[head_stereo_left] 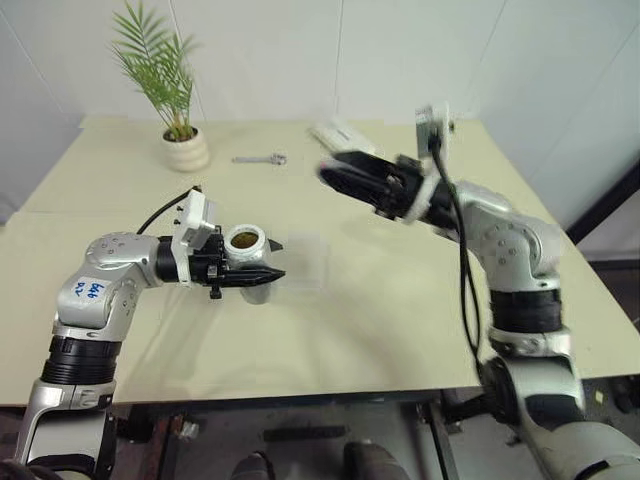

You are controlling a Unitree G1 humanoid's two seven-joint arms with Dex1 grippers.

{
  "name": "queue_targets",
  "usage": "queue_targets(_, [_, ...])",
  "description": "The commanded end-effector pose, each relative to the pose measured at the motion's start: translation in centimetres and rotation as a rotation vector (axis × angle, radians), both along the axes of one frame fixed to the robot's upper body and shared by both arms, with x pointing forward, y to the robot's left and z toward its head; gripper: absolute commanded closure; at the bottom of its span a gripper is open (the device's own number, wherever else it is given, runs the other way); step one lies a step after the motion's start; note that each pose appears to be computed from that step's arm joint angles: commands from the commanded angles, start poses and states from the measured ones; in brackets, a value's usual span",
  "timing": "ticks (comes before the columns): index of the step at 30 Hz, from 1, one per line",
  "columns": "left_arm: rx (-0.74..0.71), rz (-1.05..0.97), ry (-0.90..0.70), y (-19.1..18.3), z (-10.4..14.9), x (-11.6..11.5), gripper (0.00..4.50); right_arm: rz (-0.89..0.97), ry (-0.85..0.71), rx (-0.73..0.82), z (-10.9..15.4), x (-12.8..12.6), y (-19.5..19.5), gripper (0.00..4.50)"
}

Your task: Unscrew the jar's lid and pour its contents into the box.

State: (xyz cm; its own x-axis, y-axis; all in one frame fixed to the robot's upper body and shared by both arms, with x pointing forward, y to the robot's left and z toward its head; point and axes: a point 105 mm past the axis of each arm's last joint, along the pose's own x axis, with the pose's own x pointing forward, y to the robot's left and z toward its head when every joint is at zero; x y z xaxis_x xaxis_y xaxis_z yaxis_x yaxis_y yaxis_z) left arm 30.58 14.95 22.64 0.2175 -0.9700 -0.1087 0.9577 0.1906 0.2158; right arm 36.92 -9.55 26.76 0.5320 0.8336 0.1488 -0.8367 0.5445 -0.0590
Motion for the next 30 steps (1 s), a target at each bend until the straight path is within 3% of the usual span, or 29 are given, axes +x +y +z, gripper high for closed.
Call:
queue_targets(1, [-0.019, 0.008, -0.041, 0.3, 1.0, -0.1, 2.47, -0.153, -0.111, -0.084, -2.4, 1.4, -2.5, 1.98])
queue_targets(3, [-0.02, 0.011, -0.042, 0.3, 1.0, -0.1, 2.47, -0.191, -0.141, -0.11, -3.6, 1.8, -3.4, 1.98])
queue_targets(8, [-0.025, -0.001, -0.041, -0.1, 1.2, 0.0, 2.47, -0.397, -0.003, -0.075, -9.6, 3.5, -8.1, 1.98])
queue_targets(16, [-0.022, 0.008, -0.034, 0.1, 1.1, 0.4, 2.47, -0.417, 0.089, -0.192, -14.5, 3.3, -8.5, 1.98])
queue_targets(25, [-0.032, 0.038, -0.013, 0.3, 0.3, 1.0, 2.47, -0.425, 0.177, -0.184, -15.8, 3.5, -8.2, 1.98])
queue_targets(30, [-0.038, 0.048, -0.014, 0.1, 0.3, 1.3, 2.47, -0.452, 0.202, -0.198, -15.7, 3.6, -9.3, 0.4])
